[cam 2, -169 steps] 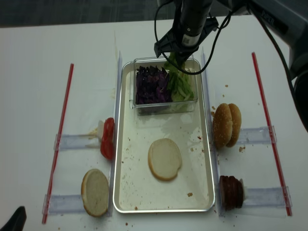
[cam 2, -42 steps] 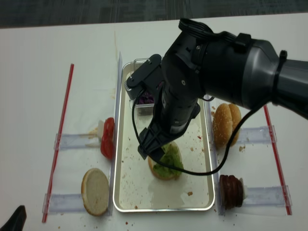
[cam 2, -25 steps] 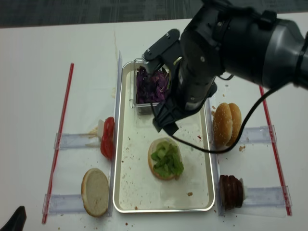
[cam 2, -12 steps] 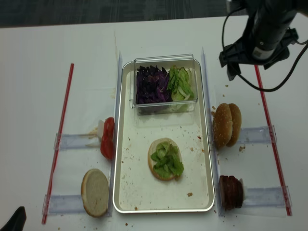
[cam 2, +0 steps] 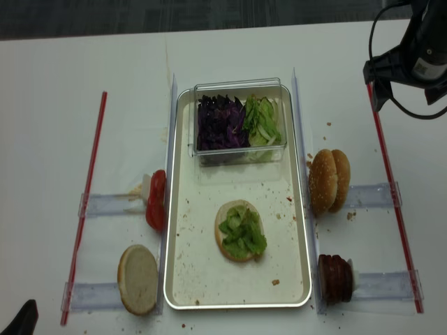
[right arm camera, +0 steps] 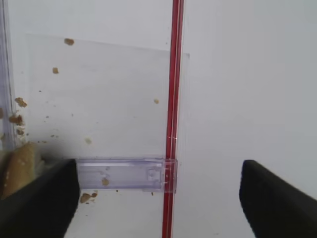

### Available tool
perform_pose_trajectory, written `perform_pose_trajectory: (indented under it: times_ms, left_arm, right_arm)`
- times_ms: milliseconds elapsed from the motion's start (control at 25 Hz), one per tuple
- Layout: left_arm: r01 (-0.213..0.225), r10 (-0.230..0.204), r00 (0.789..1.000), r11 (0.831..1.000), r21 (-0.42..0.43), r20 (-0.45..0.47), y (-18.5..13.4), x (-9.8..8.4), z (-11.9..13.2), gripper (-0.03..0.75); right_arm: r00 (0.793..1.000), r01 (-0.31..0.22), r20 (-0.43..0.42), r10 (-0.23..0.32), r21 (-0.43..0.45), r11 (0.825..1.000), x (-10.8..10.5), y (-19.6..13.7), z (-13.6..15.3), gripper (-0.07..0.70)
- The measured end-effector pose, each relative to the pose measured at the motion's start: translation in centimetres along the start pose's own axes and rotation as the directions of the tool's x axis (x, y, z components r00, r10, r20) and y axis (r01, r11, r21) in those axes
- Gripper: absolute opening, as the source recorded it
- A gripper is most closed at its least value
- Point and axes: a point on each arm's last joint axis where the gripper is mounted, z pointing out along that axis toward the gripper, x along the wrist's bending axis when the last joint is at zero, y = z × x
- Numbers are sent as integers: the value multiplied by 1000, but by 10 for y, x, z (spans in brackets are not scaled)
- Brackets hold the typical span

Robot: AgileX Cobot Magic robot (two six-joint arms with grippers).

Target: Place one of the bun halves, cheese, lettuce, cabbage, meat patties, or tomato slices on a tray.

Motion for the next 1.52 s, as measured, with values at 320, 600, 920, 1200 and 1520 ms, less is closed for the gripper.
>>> perform_pose_trajectory:
  times_ms: [320,600,920,1200,1520]
  left_arm:
    - [0,0,1000,1000,0,0,0,0,0,616]
    - [0,0,1000,1000,0,0,0,0,0,616]
    - [0,0,1000,1000,0,0,0,0,0,616]
    - [0,0,1000,1000,0,0,0,0,0,616]
    - [0,0,1000,1000,0,0,0,0,0,616]
  right_arm:
    - [1000,17,-12,-17,43,999,0,-8,1,678]
    - [1000,16,-15,-16,46,999,0,-46,-13,678]
    - [999,2,-54,0,51,999,3,-111,-24,678]
    - [998,1,-56,1,25,1000,3,-170,-30,678]
    - [998,-14,-58,8,-110,994,3,-223,-50,678]
